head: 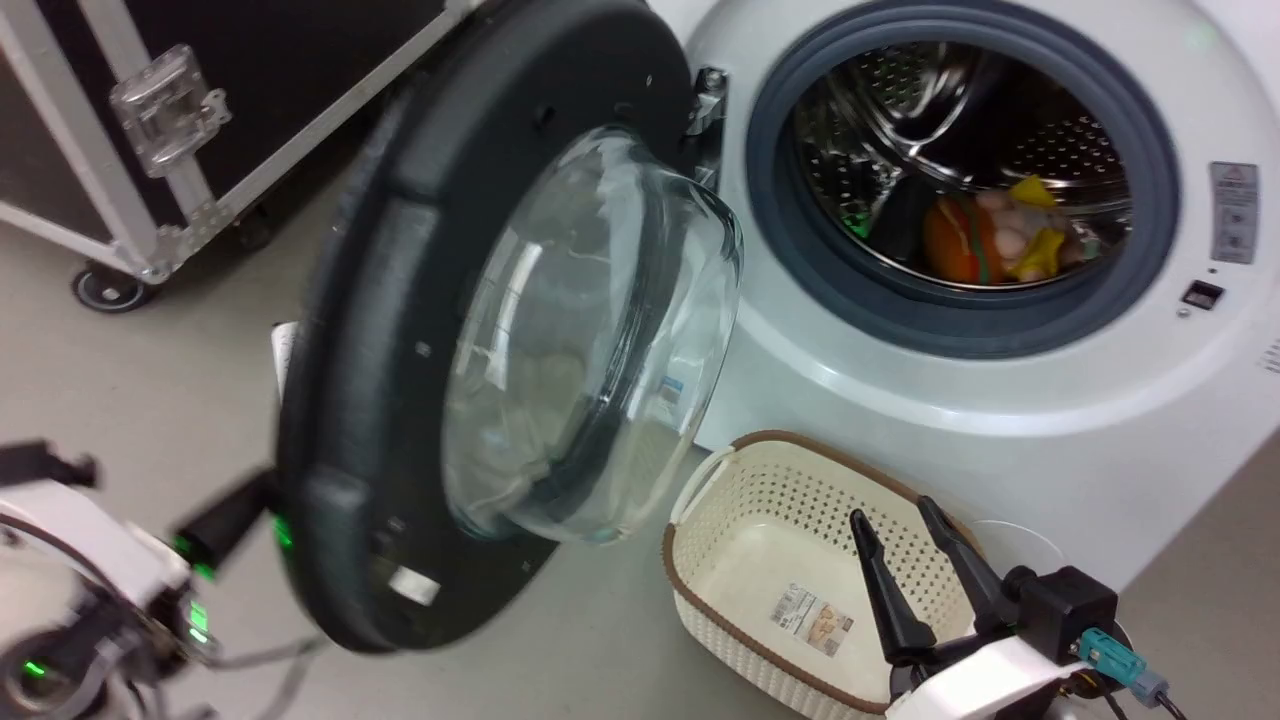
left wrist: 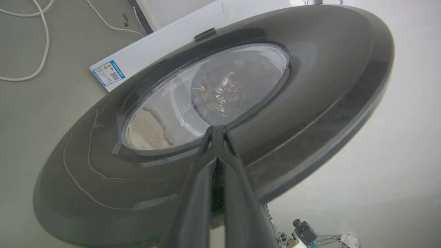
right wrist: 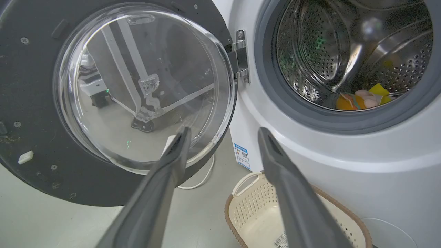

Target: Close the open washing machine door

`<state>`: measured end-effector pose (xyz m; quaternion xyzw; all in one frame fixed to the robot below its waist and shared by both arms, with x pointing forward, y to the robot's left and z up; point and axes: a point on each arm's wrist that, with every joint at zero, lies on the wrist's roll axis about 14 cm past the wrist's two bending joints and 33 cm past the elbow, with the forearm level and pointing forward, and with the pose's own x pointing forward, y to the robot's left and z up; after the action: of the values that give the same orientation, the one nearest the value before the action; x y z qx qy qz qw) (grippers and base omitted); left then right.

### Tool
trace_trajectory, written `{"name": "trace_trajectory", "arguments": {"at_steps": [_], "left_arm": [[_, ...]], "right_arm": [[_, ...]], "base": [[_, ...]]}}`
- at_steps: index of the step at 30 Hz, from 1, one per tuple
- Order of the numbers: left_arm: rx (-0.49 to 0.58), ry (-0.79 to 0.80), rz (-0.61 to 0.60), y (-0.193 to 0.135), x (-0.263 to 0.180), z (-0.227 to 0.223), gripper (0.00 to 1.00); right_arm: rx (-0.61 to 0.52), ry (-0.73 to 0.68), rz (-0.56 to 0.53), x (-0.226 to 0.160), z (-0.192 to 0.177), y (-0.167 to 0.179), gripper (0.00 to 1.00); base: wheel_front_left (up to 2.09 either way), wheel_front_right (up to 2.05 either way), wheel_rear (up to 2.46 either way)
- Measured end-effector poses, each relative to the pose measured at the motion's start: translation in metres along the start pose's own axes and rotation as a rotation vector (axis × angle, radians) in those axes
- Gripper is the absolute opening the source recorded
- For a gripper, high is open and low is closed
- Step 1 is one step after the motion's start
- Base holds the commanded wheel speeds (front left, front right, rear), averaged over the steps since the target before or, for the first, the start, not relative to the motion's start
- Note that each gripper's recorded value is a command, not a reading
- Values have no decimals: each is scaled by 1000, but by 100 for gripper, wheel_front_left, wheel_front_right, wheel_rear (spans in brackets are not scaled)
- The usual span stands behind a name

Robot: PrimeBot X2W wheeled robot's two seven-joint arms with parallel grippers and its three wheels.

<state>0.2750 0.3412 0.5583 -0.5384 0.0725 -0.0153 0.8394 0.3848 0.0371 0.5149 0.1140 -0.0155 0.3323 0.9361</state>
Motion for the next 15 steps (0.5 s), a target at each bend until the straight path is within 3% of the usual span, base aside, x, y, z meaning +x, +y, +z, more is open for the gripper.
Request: {"name": "trace_trajectory", "arguments": {"at_steps": [15], "left_arm": [[-104, 328, -99, -18, 34, -137, 0]], "right_arm": [[-40, -39, -203, -37, 16, -59, 100]], "base": [[0, 0, 0]]}}
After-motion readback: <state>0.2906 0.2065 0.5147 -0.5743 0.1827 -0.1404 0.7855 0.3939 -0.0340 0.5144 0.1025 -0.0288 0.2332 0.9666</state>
